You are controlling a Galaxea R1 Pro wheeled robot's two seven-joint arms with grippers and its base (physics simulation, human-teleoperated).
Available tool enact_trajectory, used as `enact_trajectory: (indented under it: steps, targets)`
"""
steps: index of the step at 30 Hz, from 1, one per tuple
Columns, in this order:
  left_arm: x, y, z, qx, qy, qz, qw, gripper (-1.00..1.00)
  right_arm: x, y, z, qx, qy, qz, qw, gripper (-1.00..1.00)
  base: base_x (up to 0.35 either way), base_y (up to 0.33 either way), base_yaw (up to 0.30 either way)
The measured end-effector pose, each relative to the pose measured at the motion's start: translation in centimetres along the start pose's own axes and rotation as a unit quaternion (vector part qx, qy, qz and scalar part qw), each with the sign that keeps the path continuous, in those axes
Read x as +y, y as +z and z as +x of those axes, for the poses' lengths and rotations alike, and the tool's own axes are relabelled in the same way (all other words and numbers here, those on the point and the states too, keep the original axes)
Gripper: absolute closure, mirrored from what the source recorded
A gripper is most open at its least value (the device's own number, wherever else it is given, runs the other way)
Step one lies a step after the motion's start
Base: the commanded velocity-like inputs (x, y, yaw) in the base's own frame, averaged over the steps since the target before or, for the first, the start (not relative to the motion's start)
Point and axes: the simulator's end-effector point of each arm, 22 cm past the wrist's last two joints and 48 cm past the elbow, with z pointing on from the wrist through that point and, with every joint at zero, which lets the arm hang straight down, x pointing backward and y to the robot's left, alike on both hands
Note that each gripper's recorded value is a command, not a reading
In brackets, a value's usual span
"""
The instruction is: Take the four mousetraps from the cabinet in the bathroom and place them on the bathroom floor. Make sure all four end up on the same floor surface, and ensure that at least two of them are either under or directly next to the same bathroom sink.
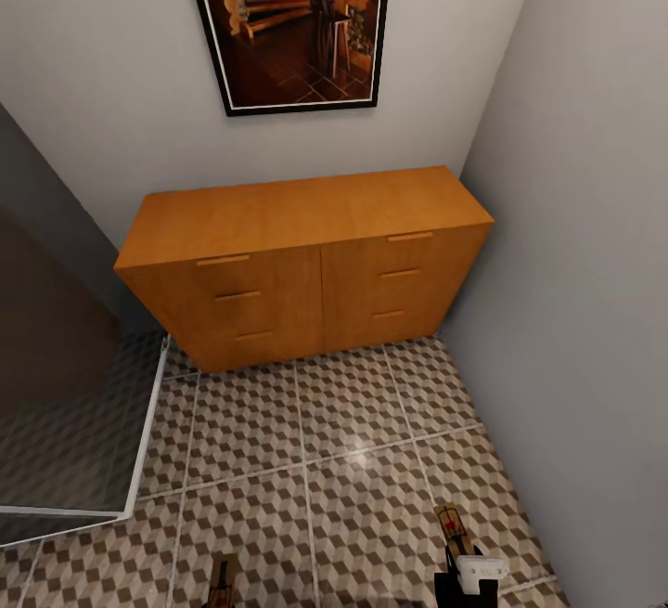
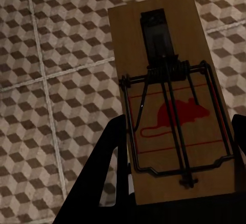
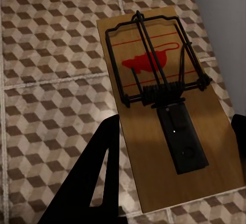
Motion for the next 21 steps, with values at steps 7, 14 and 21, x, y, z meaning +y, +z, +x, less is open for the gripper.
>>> enact_trajectory:
  steps: [7,14,21]
  targets:
    - [-0.08,0.0,0.05,0.001,0.0,0.0,1.0,1.0,0.06,-0.01,0.01,0.0,0.0,0.0,1.0,1.0,0.0,0.0,0.0]
    - [-0.08,-0.01,0.07,0.002,0.0,0.0,1.0,1.0,0.09,-0.02,0.03,0.0,0.0,-0.001,1.0,1.0,0.0,0.0,0.0]
    - [-0.1,-0.02,0.22,0.005,0.001,0.001,1.0,1.0,0.16,-0.03,0.02,0.0,0.001,-0.001,1.0,1.0,0.0,0.0,0.056]
